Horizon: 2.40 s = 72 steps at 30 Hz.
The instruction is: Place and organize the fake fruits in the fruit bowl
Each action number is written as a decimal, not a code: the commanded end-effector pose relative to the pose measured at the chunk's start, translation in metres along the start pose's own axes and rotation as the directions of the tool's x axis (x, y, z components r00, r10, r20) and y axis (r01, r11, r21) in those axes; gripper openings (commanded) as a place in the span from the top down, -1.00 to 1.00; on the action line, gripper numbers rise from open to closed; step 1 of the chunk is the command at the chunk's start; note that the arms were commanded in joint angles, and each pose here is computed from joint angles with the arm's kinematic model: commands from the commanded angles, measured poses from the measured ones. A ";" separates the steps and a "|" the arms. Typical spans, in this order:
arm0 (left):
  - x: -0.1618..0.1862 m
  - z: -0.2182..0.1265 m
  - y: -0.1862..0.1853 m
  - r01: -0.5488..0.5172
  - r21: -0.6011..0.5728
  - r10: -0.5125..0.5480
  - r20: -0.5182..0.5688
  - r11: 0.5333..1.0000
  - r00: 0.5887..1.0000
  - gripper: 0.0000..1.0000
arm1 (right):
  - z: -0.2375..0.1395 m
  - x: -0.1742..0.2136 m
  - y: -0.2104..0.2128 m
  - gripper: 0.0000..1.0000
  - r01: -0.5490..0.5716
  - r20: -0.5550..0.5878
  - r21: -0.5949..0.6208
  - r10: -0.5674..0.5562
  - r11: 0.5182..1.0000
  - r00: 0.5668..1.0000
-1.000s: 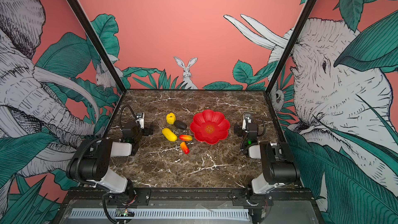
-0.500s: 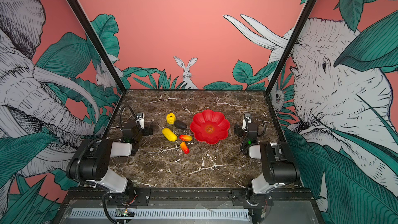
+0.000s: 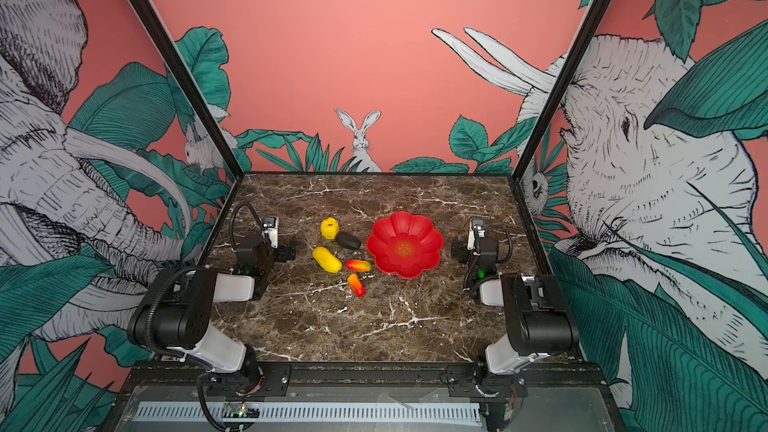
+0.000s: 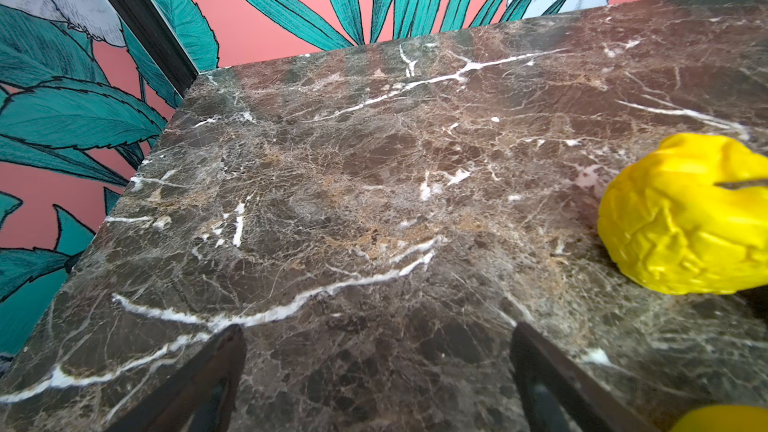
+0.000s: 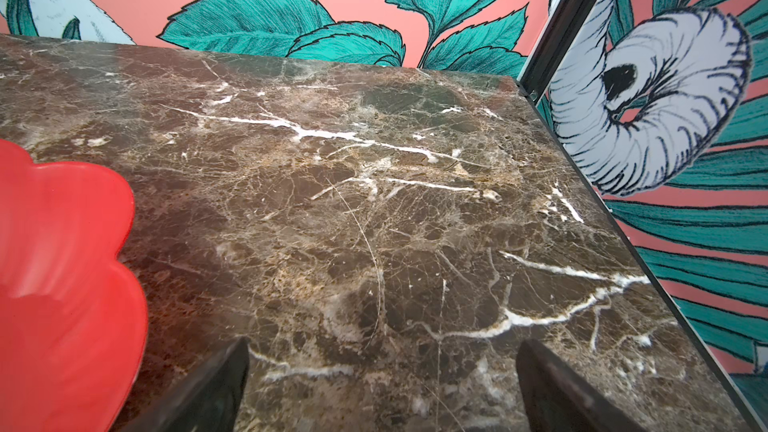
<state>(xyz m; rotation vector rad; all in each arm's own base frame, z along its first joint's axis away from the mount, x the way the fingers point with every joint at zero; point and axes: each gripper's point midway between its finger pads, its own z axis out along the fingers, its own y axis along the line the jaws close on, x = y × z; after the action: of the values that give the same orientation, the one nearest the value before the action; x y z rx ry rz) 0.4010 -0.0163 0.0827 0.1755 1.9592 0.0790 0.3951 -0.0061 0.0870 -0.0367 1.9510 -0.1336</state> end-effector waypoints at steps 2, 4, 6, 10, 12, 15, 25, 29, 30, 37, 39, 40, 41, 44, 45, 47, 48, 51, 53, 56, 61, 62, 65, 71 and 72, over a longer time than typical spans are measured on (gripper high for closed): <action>-0.034 -0.013 0.000 -0.030 0.021 0.029 0.025 0.999 0.999 -1.00 | -0.015 -0.026 0.000 -0.99 0.010 0.072 -0.013 -0.009 1.000 0.997; -0.057 -0.028 0.000 -0.039 0.039 0.039 0.018 0.998 0.999 -0.99 | -0.033 -0.049 -0.002 -0.98 0.018 0.076 -0.003 -0.018 1.000 0.997; -0.083 -0.045 -0.003 -0.059 0.066 0.057 0.037 0.996 0.998 -0.99 | -0.049 -0.070 -0.005 -0.99 0.030 0.034 0.014 -0.031 0.999 0.999; -0.129 -0.091 -0.019 -0.078 0.134 0.081 -0.019 0.988 0.997 -0.99 | -0.072 -0.105 0.014 -0.98 0.013 -0.124 -0.073 -0.023 0.997 0.992; -0.145 -0.114 -0.030 -0.108 0.199 0.113 -0.014 0.974 0.993 -0.99 | -0.085 -0.122 0.047 -0.98 0.052 -0.103 -0.166 -0.069 0.985 0.992; -0.155 -0.150 -0.032 -0.157 0.245 0.170 -0.032 0.957 0.985 -0.99 | -0.105 -0.138 0.102 -0.98 0.103 -0.086 -0.306 -0.136 0.947 0.987; -0.121 -0.200 -0.054 -0.230 0.388 0.249 0.000 0.893 0.968 -0.99 | -0.117 -0.128 0.288 -0.98 0.193 -0.145 -0.677 -0.387 0.710 0.911; -0.106 -0.205 -0.060 -0.217 0.411 0.235 0.008 0.886 0.972 -0.99 | -0.109 -0.120 0.344 -0.99 0.208 -0.135 -0.749 -0.452 0.629 0.882; -0.102 -0.206 -0.060 -0.219 0.407 0.235 0.011 0.887 0.972 -0.99 | -0.104 -0.114 0.355 -0.98 0.214 -0.137 -0.756 -0.470 0.618 0.872; -0.102 -0.205 -0.068 -0.199 0.441 0.194 0.058 0.875 0.979 -0.99 | -0.053 -0.109 0.421 -0.98 0.163 -0.156 -0.758 -0.419 0.631 0.894; -0.102 -0.201 -0.072 -0.191 0.464 0.193 0.045 0.865 0.980 -0.99 | -0.041 -0.107 0.435 -0.99 0.136 -0.165 -0.754 -0.386 0.642 0.908; -0.103 -0.200 -0.074 -0.191 0.476 0.194 0.043 0.858 0.980 -0.99 | -0.035 -0.104 0.442 -0.99 0.118 -0.173 -0.752 -0.368 0.648 0.914; -0.104 -0.199 -0.075 -0.195 0.479 0.197 0.047 0.856 0.979 -0.99 | -0.032 -0.101 0.449 -0.98 0.101 -0.179 -0.757 -0.354 0.645 0.918; -0.110 -0.197 -0.072 -0.206 0.464 0.201 0.061 0.861 0.978 -0.99 | -0.020 -0.091 0.468 -0.98 0.064 -0.212 -0.754 -0.335 0.653 0.918; -0.111 -0.197 -0.072 -0.208 0.462 0.199 0.069 0.862 0.978 -0.99 | -0.018 -0.088 0.473 -0.98 0.067 -0.217 -0.752 -0.342 0.656 0.914; -0.111 -0.199 -0.071 -0.212 0.455 0.199 0.078 0.865 0.977 -0.99 | -0.014 -0.084 0.482 -0.99 0.072 -0.220 -0.751 -0.352 0.656 0.909; -0.112 -0.200 -0.071 -0.215 0.451 0.197 0.086 0.866 0.977 -0.99 | -0.010 -0.082 0.484 -0.98 0.079 -0.224 -0.743 -0.358 0.664 0.907; -0.112 -0.201 -0.070 -0.218 0.444 0.198 0.092 0.869 0.976 -0.99 | -0.002 -0.077 0.489 -0.97 0.090 -0.238 -0.721 -0.367 0.687 0.899; -0.112 -0.201 -0.069 -0.219 0.441 0.200 0.090 0.870 0.976 -0.99 | 0.004 -0.073 0.490 -0.95 0.096 -0.250 -0.699 -0.369 0.708 0.895; -0.113 -0.201 -0.069 -0.220 0.440 0.199 0.092 0.871 0.976 -0.99 | 0.012 -0.066 0.490 -0.92 0.095 -0.273 -0.674 -0.366 0.733 0.890; -0.114 -0.201 -0.067 -0.221 0.433 0.200 0.094 0.874 0.975 -0.99 | 0.019 -0.050 0.490 -0.82 0.094 -0.307 -0.661 -0.382 0.745 0.872; -0.114 -0.200 -0.066 -0.220 0.431 0.199 0.094 0.875 0.975 -0.99 | 0.019 -0.047 0.489 -0.81 0.092 -0.315 -0.659 -0.385 0.747 0.868; -0.115 -0.200 -0.066 -0.219 0.430 0.198 0.094 0.876 0.976 -0.99 | 0.021 -0.037 0.487 -0.78 0.087 -0.337 -0.650 -0.389 0.755 0.857; -0.115 -0.201 -0.068 -0.217 0.440 0.195 0.095 0.871 0.976 -0.99 | 0.021 -0.037 0.490 -0.38 0.070 -0.337 -0.656 -0.374 0.752 0.864; -0.115 -0.201 -0.069 -0.218 0.446 0.194 0.099 0.868 0.976 -0.99 | 0.022 -0.039 0.490 -0.33 0.067 -0.336 -0.654 -0.370 0.753 0.866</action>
<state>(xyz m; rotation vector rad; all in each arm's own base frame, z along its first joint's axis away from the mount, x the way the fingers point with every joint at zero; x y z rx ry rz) 0.2533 -0.0948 0.2468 0.6792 1.9101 -0.2394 0.4467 0.4817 0.0653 -0.7766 2.3635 0.4015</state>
